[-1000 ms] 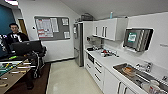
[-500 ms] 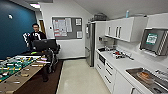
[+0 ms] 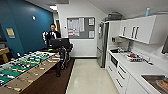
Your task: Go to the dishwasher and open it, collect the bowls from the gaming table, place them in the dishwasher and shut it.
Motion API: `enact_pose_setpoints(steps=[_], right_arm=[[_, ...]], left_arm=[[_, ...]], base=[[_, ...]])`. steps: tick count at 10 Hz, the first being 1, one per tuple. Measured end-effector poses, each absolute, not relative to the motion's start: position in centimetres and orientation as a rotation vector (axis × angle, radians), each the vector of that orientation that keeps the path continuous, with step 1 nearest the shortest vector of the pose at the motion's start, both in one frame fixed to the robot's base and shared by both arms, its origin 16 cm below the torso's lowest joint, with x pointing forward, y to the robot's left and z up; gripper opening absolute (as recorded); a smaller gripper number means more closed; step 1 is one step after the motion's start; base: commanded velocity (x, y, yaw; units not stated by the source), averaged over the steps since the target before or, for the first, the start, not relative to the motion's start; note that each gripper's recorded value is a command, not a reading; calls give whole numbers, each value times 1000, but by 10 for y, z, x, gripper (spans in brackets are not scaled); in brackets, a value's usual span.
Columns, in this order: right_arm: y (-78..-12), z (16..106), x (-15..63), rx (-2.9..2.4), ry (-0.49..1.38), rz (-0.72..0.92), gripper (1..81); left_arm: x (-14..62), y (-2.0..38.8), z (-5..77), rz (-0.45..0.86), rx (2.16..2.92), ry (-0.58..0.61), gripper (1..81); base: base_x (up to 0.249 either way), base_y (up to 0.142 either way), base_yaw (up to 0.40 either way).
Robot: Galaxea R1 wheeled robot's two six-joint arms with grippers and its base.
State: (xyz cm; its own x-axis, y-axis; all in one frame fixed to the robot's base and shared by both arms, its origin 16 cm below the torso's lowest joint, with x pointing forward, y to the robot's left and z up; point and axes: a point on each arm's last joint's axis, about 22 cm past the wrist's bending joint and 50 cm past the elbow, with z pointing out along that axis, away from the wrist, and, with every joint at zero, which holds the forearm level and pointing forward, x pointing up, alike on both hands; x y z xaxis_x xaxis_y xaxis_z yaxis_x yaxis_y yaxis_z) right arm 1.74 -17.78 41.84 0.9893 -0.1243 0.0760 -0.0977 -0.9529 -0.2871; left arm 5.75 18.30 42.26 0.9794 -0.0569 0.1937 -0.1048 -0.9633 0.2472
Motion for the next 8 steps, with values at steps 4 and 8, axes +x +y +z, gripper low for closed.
enact_pose_setpoints(steps=[4, 8], right_arm=[[-176, 419, 17, -2845, 162, -134, 811], [-175, 418, 15, -2845, 161, -129, 811]], left_arm=[[56, 182, 422, 267, 2866, -118, 811], [59, 180, 423, 273, 2864, -119, 811]], base=[[0, 0, 357], [0, 0, 357]])
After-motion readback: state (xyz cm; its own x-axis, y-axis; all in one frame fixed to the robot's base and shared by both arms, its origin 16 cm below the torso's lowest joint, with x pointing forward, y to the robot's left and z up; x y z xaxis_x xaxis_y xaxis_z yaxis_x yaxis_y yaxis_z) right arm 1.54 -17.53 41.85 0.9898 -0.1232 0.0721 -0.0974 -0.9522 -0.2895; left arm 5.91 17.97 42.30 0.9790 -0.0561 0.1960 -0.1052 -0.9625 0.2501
